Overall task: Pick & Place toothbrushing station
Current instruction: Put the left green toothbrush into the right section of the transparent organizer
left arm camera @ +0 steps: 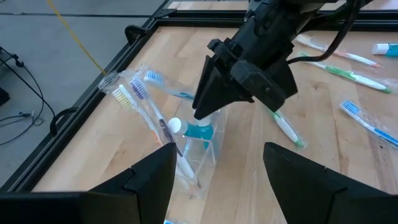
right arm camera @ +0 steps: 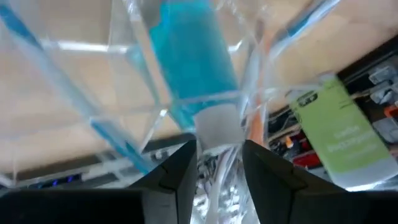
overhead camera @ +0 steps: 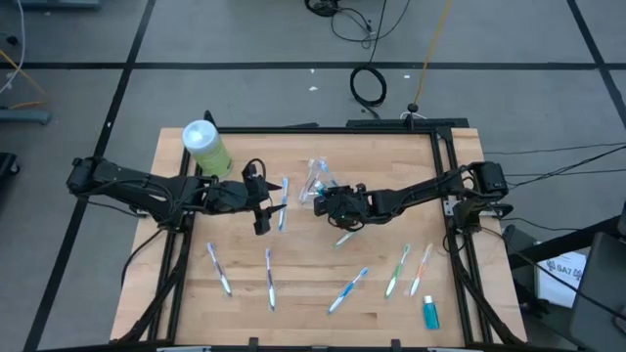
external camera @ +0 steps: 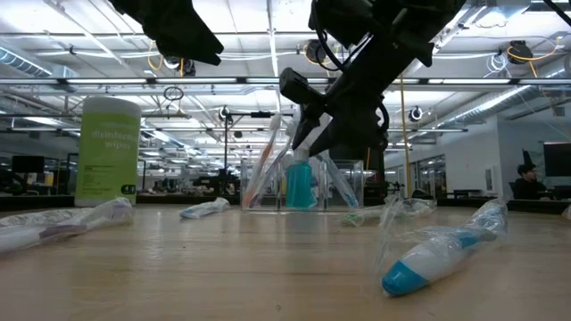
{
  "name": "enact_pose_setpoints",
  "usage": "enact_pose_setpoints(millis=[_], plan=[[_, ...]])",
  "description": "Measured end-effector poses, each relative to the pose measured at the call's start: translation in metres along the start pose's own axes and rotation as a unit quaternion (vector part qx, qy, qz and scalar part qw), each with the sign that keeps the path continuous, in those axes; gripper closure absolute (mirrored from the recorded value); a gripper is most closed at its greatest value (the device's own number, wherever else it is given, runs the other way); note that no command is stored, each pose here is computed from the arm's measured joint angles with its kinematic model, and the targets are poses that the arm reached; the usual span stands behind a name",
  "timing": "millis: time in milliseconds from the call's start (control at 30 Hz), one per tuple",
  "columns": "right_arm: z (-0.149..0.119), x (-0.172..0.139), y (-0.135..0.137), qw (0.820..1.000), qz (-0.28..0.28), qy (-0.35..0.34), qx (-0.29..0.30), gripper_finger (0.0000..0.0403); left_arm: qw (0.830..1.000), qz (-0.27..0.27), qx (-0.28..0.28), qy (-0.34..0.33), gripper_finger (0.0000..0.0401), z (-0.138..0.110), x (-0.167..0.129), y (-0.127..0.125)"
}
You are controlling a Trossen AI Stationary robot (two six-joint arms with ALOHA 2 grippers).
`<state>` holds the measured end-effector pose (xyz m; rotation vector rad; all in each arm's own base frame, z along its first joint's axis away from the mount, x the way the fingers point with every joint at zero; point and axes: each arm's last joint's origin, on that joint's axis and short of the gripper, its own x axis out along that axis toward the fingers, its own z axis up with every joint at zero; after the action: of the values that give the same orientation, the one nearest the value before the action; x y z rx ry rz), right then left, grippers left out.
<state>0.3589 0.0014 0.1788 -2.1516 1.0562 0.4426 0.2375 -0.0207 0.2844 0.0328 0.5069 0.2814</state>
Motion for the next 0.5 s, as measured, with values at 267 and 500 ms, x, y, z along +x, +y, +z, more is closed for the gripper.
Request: enact_pose_setpoints(millis=[267, 500], plan=[[-0.003, 0.0, -0.006, 0.992, -0.028, 0.012, 0.125, 0.0278, 1.0, 0.0, 0.0, 0.0, 0.0155, 0.0, 0.0, 0.0], [-0.011, -0.001, -0.013, 0.968, -0.056, 0.06, 0.238, 0.0278, 1.0, 0.0, 0.0, 0.0, 0.0155, 0.0, 0.0, 0.0]])
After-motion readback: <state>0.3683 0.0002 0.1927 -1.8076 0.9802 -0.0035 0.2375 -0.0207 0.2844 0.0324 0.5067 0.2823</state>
